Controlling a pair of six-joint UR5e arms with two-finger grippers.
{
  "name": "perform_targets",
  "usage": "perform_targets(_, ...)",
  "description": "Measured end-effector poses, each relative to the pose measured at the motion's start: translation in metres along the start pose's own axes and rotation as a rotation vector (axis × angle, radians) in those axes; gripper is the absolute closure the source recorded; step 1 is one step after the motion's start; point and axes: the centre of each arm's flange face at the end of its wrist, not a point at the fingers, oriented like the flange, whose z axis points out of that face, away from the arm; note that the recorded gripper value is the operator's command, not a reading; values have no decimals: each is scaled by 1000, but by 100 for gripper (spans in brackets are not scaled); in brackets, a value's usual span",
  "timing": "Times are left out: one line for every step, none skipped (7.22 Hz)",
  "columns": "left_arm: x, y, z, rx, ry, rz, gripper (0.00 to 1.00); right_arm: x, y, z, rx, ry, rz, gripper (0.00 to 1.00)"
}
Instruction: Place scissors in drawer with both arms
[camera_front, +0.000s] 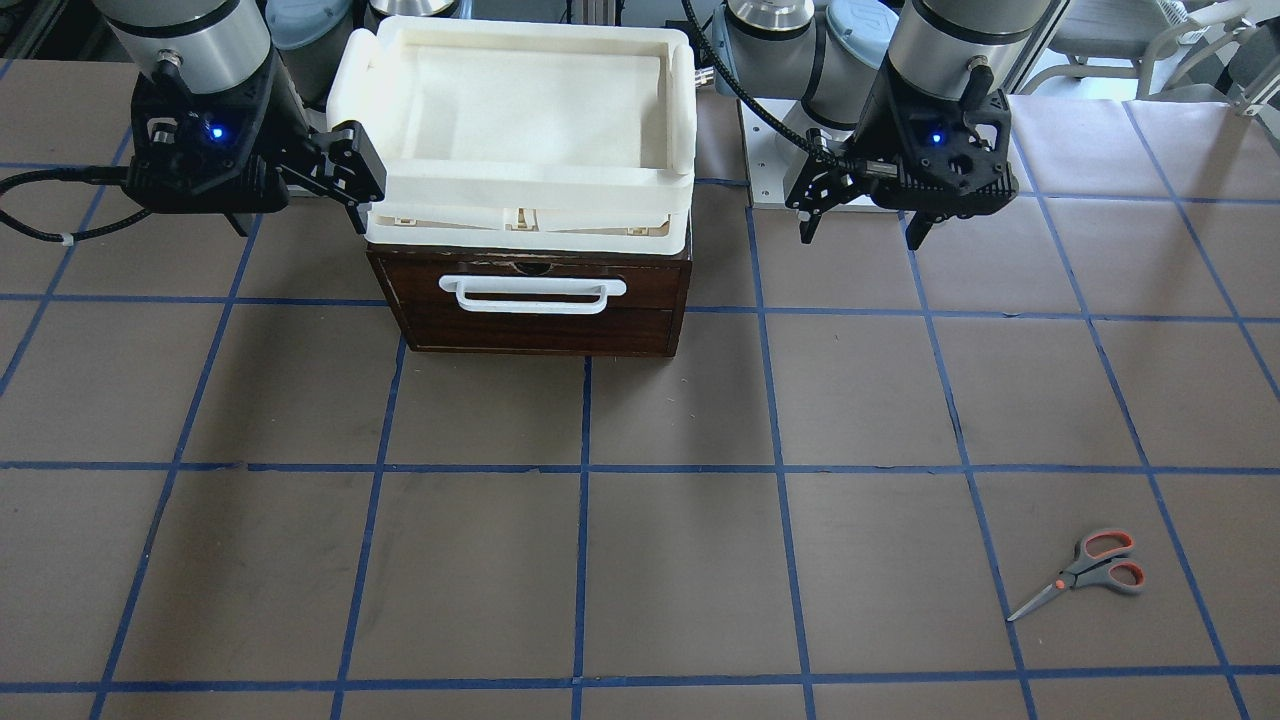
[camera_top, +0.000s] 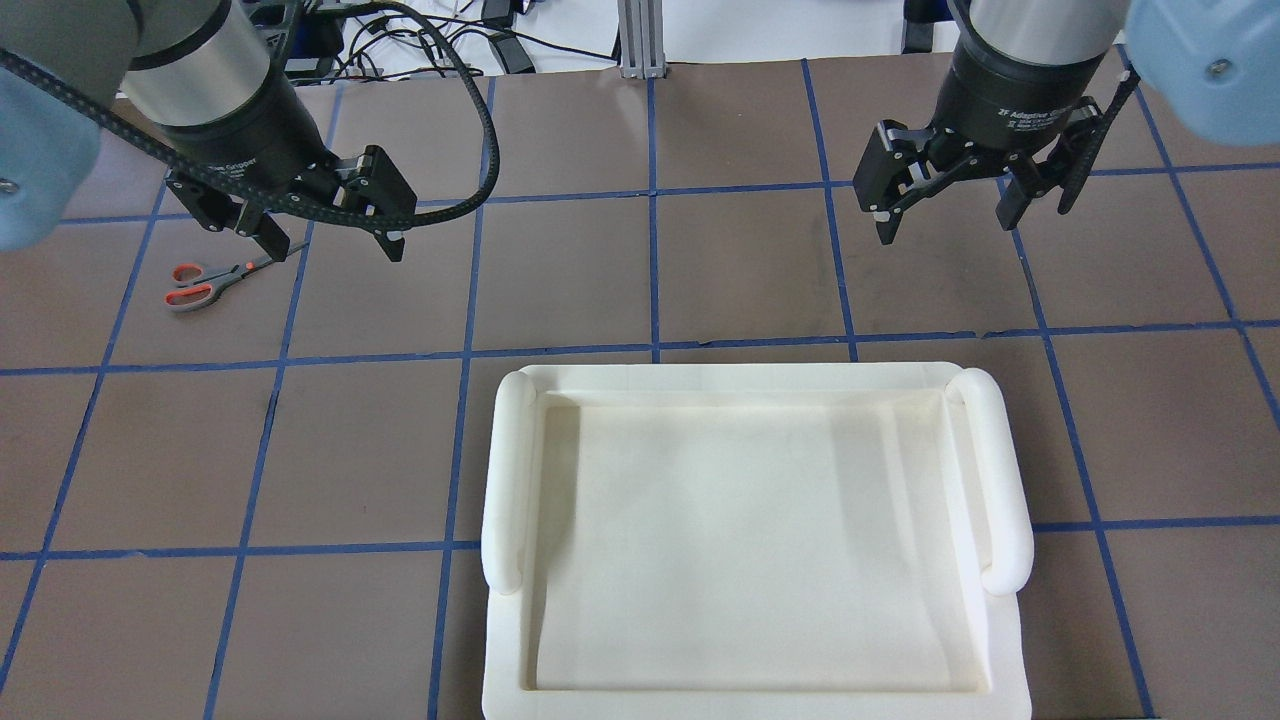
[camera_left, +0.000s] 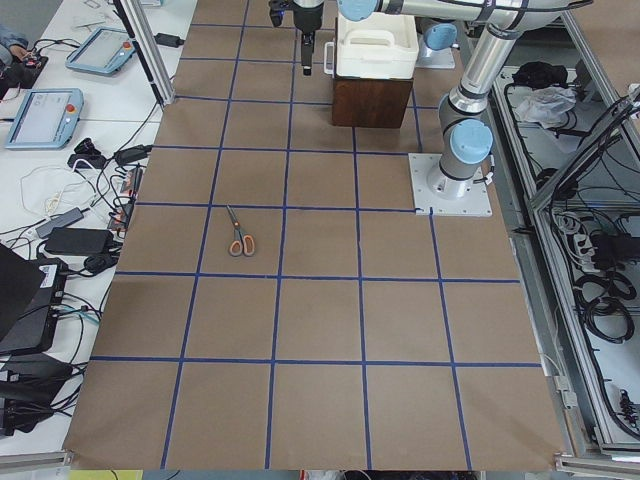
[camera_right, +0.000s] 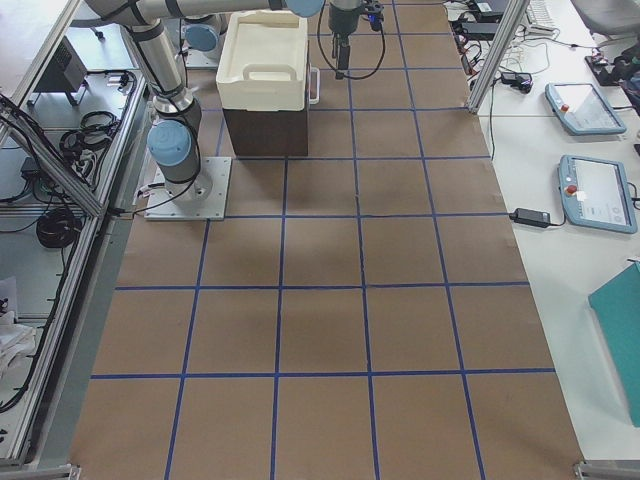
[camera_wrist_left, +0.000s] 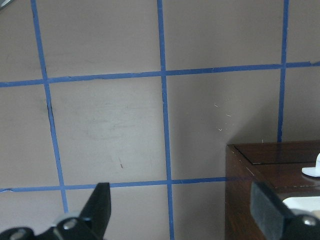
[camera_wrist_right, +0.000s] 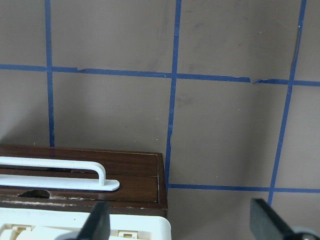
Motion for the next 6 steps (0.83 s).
perform_targets(0,0,0,0,0,0,0,0,0,0,-1,1,3,0)
perform_targets(0,0,0,0,0,1,0,0,0,0,0,0,3,0)
perform_targets(0,-1,0,0,-1,10,0,0,-1,-2,15,-7,4,0)
perform_targets(-8,-9,1,22,-6,55,0,-1,-4,-6,46,-26,6,0)
perform_targets(-35,-24,10,46,-16,145,0,-2,-7,-8,73,-46,9,0)
perform_targets(-76,-39,32,30,-20,266,0,0,-10,-9,87,-53,51,0)
